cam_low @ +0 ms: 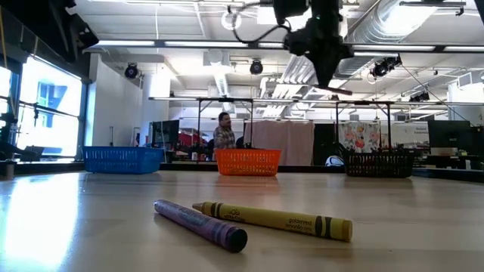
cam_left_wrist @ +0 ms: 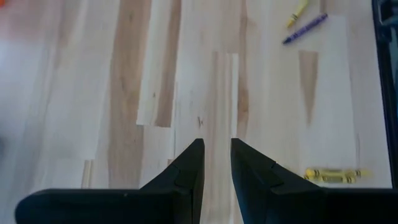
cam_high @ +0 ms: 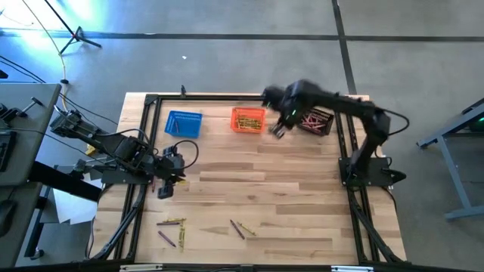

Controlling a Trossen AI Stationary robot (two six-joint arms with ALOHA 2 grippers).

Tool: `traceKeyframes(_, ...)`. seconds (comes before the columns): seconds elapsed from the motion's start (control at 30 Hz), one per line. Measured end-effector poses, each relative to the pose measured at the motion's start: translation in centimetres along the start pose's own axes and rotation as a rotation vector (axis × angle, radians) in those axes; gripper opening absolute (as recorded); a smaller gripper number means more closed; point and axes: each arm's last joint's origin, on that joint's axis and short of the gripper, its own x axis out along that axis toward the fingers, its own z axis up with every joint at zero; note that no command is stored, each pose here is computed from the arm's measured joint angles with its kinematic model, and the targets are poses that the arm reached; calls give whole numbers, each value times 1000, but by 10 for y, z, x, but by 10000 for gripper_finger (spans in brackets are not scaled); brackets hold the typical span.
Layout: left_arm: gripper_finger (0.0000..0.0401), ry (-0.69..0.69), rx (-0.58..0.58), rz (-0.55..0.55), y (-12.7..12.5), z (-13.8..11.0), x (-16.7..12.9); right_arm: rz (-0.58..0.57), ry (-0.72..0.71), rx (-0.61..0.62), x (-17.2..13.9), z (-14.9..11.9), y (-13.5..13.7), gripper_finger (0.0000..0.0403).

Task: Sort crayons
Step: Put the red crayon into the black bin

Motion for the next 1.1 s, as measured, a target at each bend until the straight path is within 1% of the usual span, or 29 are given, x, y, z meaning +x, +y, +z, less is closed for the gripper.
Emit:
traceKeyframes(0.13, 65, -36, -64, 29, 1, 2, 0, -23, -1, 90, -9, 8, -58, 12)
traceKeyframes(0.23, 65, -83, -108, 50, 3, 7, 0, -38, 12, 142, -8, 13, -94, 12)
traceKeyframes(0.33, 65, -121, -144, 76, 6, 11, 0, -43, 20, 174, -4, 18, -122, 12)
traceKeyframes(0.43, 65, -175, -173, 107, 9, 16, 1, -31, 26, 170, 5, 21, -140, 12)
traceKeyframes(0.53, 65, -217, -194, 144, 12, 20, 1, -33, 101, 168, 29, 14, -151, 12)
traceKeyframes(0.6, 65, -239, -207, 162, 13, 23, 2, -34, 137, 151, 48, 3, -154, 12)
traceKeyframes(0.67, 65, -248, -234, 193, 15, 24, 3, -24, 120, 154, 64, -6, -157, 12)
traceKeyframes(0.83, 65, -271, -288, 251, 22, 28, 6, 64, 85, 197, 95, -31, -164, 12)
traceKeyframes(0.93, 65, -282, -311, 265, 27, 30, 6, 64, 50, 215, 109, -43, -167, 12)
traceKeyframes(1.1, 65, -322, -349, 273, 32, 36, 6, 61, -83, 221, 118, -50, -165, 12)
